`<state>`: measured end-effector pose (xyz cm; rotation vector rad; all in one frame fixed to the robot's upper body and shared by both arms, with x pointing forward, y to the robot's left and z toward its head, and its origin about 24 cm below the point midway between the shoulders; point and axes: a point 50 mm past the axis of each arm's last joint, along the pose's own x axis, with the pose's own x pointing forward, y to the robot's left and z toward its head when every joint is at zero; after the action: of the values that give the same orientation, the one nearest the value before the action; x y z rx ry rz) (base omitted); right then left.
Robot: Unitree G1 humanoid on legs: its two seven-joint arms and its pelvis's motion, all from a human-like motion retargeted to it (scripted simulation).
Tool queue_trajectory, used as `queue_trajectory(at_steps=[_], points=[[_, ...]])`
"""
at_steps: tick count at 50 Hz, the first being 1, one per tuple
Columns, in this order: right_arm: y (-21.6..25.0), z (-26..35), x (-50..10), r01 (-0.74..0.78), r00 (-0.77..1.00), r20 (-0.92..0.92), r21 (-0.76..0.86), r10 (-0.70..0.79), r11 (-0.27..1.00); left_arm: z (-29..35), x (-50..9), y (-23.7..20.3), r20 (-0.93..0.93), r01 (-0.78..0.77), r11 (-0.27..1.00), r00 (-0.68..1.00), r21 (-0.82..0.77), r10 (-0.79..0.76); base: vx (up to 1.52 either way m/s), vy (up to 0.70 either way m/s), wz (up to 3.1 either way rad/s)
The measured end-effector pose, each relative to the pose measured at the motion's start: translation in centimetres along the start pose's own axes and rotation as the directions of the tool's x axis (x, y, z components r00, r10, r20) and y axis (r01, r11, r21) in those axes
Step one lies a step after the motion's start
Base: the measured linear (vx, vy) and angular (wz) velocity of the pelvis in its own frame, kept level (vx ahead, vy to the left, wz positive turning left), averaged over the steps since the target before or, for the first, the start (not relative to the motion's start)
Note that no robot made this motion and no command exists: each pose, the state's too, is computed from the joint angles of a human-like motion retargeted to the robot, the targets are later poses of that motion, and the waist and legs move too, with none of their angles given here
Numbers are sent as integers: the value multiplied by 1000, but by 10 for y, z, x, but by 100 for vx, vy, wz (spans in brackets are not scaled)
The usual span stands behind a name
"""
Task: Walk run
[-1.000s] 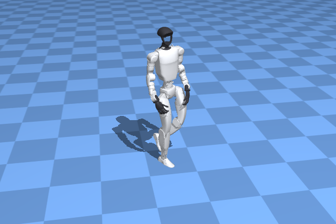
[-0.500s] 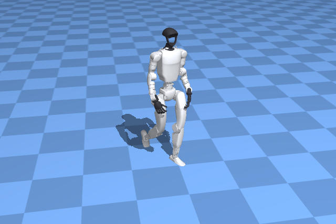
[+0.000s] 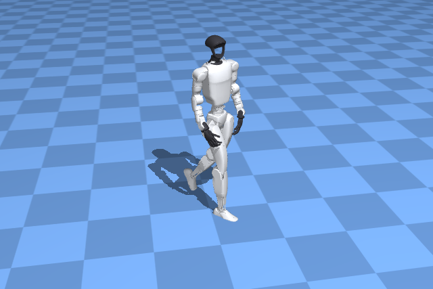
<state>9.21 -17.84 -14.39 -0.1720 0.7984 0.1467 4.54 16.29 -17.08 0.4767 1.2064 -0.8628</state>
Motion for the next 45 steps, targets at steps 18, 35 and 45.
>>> queue_trajectory(at_steps=[18, 35, 45], points=[[-2, -38, -12, -348, 902, -347, -231, 258, 908, 23, -11, 30, 183, -382, 913, 897, -142, 404, 81, -46, -63], [6, -25, -2, -316, 922, -291, -186, 255, 930, 1, -15, 41, 56, -231, 956, 968, -180, 245, 107, -17, -39], [-14, 13, 4, -55, 997, 48, -84, 59, 995, 22, -15, 46, 151, -230, 973, 962, 1, 227, 85, -7, 126]])
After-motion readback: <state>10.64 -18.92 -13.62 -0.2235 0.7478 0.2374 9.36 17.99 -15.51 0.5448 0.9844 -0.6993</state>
